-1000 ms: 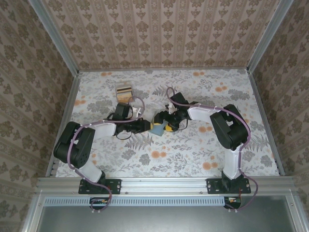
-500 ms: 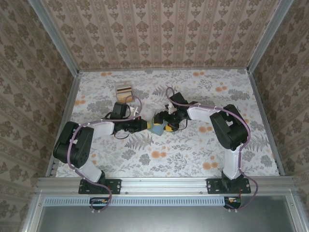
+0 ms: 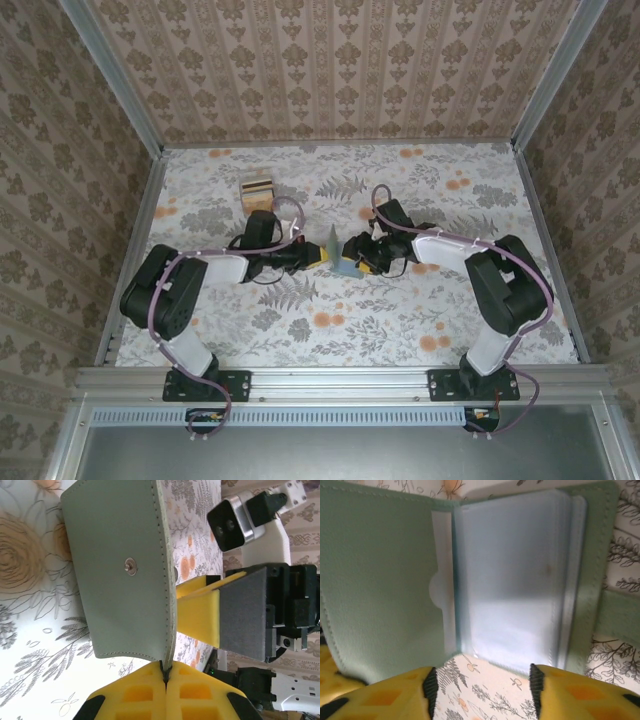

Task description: Put the credit cards into the card holder

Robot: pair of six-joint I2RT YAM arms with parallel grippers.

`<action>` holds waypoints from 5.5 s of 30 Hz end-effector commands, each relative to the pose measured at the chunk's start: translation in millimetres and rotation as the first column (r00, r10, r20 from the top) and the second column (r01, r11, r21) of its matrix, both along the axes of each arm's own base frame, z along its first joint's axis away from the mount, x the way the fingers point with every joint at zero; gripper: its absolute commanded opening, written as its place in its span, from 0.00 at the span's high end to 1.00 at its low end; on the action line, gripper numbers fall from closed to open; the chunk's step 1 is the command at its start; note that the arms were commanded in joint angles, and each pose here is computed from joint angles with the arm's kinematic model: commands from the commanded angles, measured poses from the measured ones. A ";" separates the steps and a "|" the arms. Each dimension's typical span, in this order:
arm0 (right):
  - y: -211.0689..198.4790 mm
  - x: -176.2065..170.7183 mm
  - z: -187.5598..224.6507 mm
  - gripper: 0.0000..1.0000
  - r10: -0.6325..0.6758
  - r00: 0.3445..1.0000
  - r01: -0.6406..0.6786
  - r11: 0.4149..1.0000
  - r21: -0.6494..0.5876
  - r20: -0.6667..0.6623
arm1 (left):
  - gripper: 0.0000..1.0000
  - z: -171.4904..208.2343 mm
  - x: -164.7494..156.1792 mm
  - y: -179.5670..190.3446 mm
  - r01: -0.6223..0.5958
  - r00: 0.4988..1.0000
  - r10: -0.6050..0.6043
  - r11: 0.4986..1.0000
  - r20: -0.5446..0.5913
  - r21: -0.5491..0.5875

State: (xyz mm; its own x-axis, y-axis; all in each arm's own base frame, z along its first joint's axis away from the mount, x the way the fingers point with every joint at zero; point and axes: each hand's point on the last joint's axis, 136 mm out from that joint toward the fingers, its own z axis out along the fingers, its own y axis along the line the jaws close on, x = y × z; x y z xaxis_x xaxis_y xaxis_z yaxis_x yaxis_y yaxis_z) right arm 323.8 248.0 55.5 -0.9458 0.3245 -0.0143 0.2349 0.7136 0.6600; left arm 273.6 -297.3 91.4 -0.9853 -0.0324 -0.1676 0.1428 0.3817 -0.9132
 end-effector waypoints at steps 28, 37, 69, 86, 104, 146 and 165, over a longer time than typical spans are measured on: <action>-45.1 5.6 -19.5 0.46 -0.099 0.995 0.103 0.984 -0.147 0.034 | 1.00 -33.9 6.9 -3.7 -0.124 0.988 0.116 0.989 -0.099 -0.081; -41.5 7.6 -25.9 0.55 -0.088 0.996 0.090 0.986 -0.144 0.025 | 1.00 -39.0 2.3 -5.9 -0.125 0.988 0.118 0.990 -0.102 -0.066; 13.1 28.3 -8.4 0.67 0.000 0.997 -0.006 0.997 0.074 0.078 | 1.00 -50.2 -0.7 -5.7 -0.148 0.984 0.142 0.988 -0.108 -0.049; 30.8 36.6 9.5 0.44 0.048 0.989 -0.078 0.971 0.226 0.138 | 1.00 -60.5 -2.0 -3.3 -0.153 0.983 0.149 0.988 -0.111 -0.027; 51.4 42.2 10.4 0.36 0.134 0.986 -0.159 0.919 0.361 0.094 | 0.97 -71.1 3.0 -1.3 -0.160 0.982 0.158 0.987 -0.107 -0.007; 32.1 41.4 0.3 0.37 0.107 0.990 -0.135 0.895 0.425 0.089 | 0.47 -88.5 72.0 20.8 -0.081 0.997 0.072 0.890 0.038 0.449; 24.3 41.1 -3.7 0.37 0.099 0.992 -0.120 0.902 0.414 0.072 | 0.78 16.8 111.3 2.6 -0.187 0.981 0.182 0.978 0.062 0.095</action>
State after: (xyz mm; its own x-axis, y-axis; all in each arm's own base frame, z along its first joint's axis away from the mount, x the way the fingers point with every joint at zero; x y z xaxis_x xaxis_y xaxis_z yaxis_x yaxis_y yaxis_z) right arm 369.2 274.9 57.8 -0.9757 0.2161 0.0357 0.1190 0.3862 0.9147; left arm 382.8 -275.4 82.1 -0.9520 -0.2048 -0.2274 0.0718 0.5730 -0.8164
